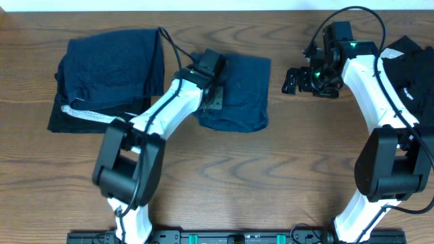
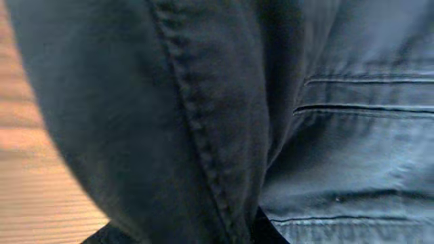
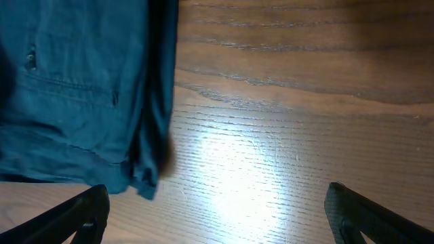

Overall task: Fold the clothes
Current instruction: 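Carry the bundle leftward and place it on the folded stack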

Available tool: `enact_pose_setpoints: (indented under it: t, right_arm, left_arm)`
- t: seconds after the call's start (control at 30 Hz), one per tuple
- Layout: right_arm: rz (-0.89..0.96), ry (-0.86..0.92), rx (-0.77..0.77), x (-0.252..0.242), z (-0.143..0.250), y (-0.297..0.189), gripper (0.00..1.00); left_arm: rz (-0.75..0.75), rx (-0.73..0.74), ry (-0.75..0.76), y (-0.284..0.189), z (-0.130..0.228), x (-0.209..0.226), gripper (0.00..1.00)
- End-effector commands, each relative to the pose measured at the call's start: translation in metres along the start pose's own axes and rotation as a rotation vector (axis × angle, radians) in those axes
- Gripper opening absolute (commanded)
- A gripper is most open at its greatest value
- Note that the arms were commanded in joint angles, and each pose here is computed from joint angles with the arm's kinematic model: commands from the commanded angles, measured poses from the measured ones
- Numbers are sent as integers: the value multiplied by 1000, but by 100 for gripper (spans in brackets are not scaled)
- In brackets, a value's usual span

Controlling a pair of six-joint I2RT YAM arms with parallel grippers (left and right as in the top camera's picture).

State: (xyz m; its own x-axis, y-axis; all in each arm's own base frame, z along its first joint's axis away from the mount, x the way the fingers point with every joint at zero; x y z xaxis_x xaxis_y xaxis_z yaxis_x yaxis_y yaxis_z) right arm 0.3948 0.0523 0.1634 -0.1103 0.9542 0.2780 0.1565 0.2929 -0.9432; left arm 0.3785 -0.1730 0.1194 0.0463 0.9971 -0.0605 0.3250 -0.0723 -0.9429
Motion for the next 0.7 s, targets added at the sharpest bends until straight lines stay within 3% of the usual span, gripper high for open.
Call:
enact_pose_setpoints:
  t: [0.0,0.13,0.67]
  right_arm:
    - [4,10,-6,-1,-2,-2,99]
    - [4,10,-7,-1,-2,-2,99]
    - [4,10,-7,-1,-2,-2,99]
  left_arm:
    - [-85,-155,145,-42,-23,8,6]
    - [-108,-215,188,-65,-31,17,6]
    - [-169,-481,20,-130,-79,103,6]
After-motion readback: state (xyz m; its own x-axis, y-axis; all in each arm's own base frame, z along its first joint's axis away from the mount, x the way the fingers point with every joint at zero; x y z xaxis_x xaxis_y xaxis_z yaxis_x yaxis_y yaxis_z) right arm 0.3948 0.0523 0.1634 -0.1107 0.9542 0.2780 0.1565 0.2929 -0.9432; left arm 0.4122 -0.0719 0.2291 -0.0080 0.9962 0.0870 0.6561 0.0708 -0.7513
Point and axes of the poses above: each gripper's point midway between its finger pads, its own y axis out along the fingers, its own x axis along the line the jaws close on, z = x × y, the point moved 7 cm from there along -y, back along the fingers, and after that the axes turned 6 degrees about -y, right-handed, at the moved point
